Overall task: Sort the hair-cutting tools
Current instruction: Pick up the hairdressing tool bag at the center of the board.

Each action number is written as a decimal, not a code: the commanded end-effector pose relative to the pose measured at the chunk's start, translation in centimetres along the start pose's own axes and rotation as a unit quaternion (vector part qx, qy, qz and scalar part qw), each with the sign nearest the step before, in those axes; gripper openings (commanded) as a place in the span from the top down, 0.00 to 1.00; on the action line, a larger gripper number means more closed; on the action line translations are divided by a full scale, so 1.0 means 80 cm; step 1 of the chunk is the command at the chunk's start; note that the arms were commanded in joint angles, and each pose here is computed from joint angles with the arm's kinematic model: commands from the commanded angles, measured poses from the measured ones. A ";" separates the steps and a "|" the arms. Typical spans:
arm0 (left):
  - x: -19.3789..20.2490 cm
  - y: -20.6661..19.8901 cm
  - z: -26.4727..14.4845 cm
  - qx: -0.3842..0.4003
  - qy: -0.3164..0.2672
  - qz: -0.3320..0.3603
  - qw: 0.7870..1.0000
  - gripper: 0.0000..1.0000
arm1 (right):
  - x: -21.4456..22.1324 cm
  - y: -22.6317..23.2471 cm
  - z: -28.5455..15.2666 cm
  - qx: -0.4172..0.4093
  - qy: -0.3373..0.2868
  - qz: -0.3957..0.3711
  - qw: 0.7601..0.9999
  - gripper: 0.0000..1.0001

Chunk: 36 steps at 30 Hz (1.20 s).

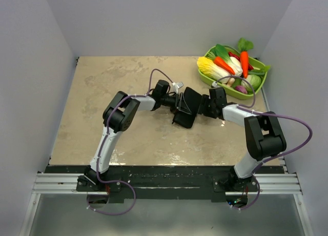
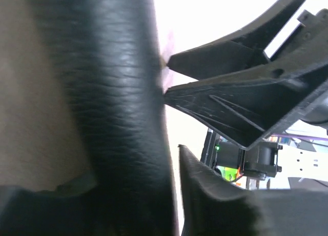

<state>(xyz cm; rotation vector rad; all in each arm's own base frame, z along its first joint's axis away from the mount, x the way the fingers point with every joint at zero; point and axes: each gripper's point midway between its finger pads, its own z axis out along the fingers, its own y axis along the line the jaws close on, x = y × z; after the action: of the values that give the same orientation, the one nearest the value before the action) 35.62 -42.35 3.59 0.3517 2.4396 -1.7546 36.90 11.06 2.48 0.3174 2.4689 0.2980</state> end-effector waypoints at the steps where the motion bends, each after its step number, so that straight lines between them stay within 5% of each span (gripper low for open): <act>1: 0.025 0.005 0.010 -0.005 0.023 -0.014 1.000 0.70 | 0.031 -0.037 -0.008 0.055 0.033 -0.009 0.998 0.43; 8: -0.003 -0.019 -0.004 -0.016 -0.017 0.002 1.000 0.80 | 0.010 -0.022 -0.036 0.031 0.005 -0.018 0.999 0.43; 15: -0.076 -0.100 -0.054 -0.077 -0.135 0.043 0.987 0.80 | -0.021 0.063 -0.135 -0.144 -0.025 -0.022 0.989 0.42; 26: -0.137 -0.163 -0.150 -0.193 -0.295 0.027 0.935 0.79 | -0.010 0.157 -0.221 -0.366 0.015 0.082 0.927 0.43; 31: -0.132 -0.171 -0.175 -0.212 -0.324 0.018 0.922 0.80 | -0.022 0.193 -0.250 -0.444 0.016 0.109 0.889 0.43; 36: -0.124 -0.186 -0.190 -0.209 -0.339 0.024 0.917 0.79 | -0.027 0.221 -0.261 -0.467 0.023 0.124 0.875 0.43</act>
<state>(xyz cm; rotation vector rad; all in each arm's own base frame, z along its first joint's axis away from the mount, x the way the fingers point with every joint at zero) 41.78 -34.56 19.50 -0.1878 2.2944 -1.0102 28.46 22.24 21.03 0.2364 2.1348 1.3883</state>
